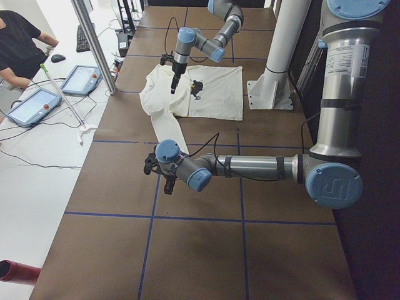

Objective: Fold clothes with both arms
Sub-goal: 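Release the sleeve with the right gripper while the left gripper grasps the other sleeve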

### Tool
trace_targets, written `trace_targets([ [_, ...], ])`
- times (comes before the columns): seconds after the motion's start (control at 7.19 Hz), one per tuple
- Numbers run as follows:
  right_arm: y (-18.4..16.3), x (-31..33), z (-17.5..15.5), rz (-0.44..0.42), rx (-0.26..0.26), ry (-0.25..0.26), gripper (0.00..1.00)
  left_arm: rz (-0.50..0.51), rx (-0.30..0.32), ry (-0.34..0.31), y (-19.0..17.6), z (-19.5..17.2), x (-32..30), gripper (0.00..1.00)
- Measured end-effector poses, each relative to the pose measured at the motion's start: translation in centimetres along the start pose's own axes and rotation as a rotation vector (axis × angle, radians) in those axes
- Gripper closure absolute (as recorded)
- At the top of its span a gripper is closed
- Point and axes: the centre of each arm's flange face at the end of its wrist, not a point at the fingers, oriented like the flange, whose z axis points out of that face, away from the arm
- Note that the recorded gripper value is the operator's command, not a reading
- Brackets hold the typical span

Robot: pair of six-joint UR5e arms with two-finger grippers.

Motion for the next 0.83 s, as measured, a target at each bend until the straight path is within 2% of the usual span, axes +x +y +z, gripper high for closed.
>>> trace_targets([
  [0.14,-1.2,4.9,-0.9,-0.010,-0.013,0.018,0.00,-0.010,-0.023,0.003,-0.9,1.9,1.1,0.12],
  [0.42,-2.2,15.0,-3.5,-0.061,-0.022,0.030,0.00,-0.012,-0.049,-0.001,-2.1,4.1,2.3,0.14],
  [0.83,-1.8,20.0,-4.7,-0.093,-0.019,0.043,0.00,0.003,-0.078,-0.005,-3.1,6.4,3.6,0.22],
])
